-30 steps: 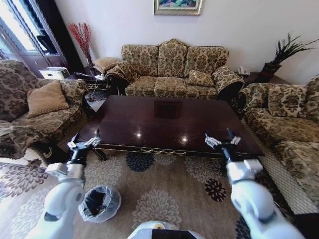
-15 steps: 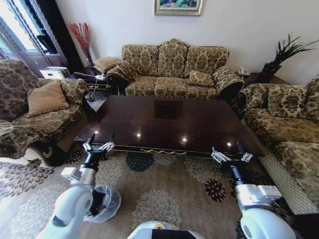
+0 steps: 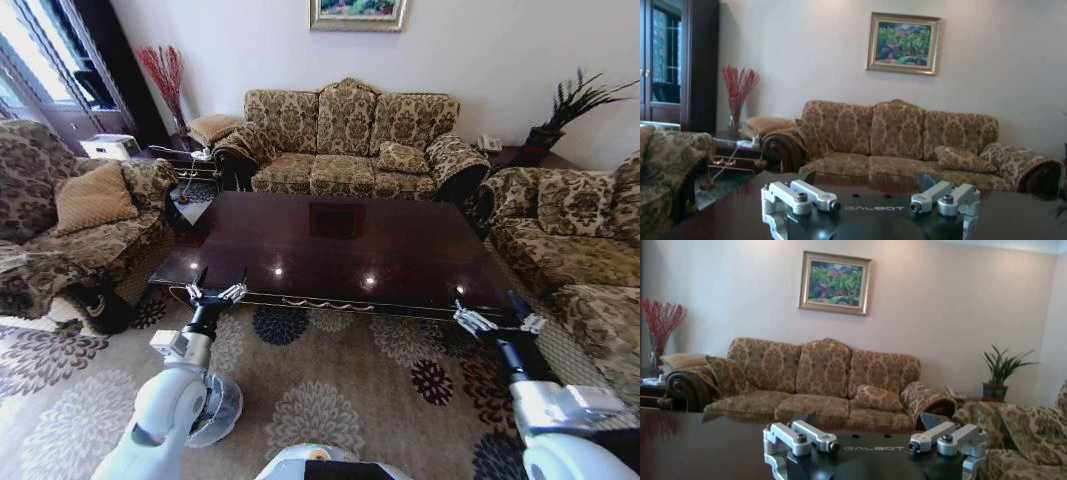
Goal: Move to the front of the table and place the trash on the table into the trash bin.
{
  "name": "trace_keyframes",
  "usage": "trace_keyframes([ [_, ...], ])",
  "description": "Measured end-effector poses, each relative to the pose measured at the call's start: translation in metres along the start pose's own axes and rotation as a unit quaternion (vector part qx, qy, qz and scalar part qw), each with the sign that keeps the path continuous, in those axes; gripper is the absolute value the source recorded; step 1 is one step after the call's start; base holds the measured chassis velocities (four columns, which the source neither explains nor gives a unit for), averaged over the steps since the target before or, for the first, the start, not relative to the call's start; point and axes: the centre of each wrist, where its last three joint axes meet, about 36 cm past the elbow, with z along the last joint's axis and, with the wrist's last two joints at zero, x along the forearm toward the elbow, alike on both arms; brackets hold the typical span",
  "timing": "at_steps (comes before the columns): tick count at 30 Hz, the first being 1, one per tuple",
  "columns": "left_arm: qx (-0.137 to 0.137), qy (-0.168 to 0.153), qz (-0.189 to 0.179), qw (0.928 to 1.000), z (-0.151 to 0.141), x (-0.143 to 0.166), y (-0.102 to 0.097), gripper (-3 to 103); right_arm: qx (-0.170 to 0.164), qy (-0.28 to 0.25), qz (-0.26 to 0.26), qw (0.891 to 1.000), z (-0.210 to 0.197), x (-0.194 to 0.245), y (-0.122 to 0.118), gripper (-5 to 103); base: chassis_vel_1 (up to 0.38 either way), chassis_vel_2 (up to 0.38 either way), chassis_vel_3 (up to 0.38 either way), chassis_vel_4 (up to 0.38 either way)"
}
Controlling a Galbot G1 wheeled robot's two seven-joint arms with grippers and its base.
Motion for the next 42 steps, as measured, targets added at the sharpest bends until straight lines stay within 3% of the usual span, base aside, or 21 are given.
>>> trace_keyframes([
  [42,0.004,0.004,0.011,0.9999,-0.0002,0.0011,-0.0032,100,-0.001,-0.002,0.002,1.0,0.0045,0.0044,0.0056,100,0.0,0.0,0.0,0.0],
])
